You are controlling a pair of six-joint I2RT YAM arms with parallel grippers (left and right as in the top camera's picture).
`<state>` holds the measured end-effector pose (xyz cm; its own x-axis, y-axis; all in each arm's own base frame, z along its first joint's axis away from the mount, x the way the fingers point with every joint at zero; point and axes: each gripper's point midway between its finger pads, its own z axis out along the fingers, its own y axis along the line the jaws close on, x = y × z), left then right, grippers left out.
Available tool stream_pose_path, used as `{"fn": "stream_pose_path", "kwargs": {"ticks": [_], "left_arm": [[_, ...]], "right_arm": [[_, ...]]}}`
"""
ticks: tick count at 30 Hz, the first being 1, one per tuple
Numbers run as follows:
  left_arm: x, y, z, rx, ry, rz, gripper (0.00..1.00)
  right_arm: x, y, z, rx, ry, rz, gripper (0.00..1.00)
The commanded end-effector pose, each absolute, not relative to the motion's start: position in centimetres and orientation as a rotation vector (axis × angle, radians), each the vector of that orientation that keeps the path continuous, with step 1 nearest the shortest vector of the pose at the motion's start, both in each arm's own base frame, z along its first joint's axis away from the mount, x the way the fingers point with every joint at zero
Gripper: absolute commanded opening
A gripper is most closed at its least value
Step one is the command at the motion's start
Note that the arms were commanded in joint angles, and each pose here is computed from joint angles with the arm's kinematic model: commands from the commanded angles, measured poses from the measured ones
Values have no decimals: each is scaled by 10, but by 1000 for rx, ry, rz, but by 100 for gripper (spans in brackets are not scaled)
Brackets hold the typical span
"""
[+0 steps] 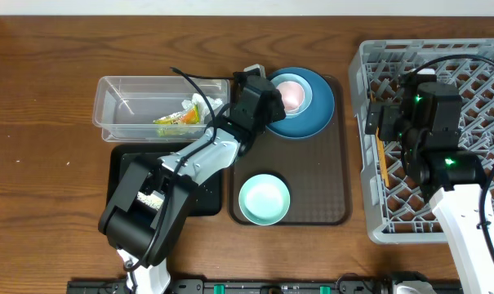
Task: Sort waste into correct bins and load items into the dishwasher rack
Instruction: 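Lift the cup with the left gripper toward the right gripper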
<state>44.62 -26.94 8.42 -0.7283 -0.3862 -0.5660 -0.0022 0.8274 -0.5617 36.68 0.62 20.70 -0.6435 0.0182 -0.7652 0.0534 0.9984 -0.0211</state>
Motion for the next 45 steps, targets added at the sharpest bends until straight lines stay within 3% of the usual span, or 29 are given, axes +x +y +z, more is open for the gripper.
{"fn": "stream_pose_path", "kwargs": {"ticks": [1,11,19,30,36,41,45], "left_arm": [[453,-272,88,-273,2282,-696,8],[453,-272,92,-271,2280,-706,6],[442,-272,163,-169,2200,-837,6],[356,-260,261,131,2233,-1479,6],[322,-256,283,320,2196,-1787,6],[316,-257,286,351,2189,-1822,6],[317,-257,286,360,2183,-1816,6]], "right_arm": [[368,9,212,57,2259,-39,99],[368,9,212,57,2260,-40,99],[368,10,212,53,2260,-30,99],[354,58,204,-93,2315,290,99],[341,109,221,-346,2225,622,99],[306,158,253,-753,1969,935,99],[291,170,265,-852,1864,1045,99]]}}
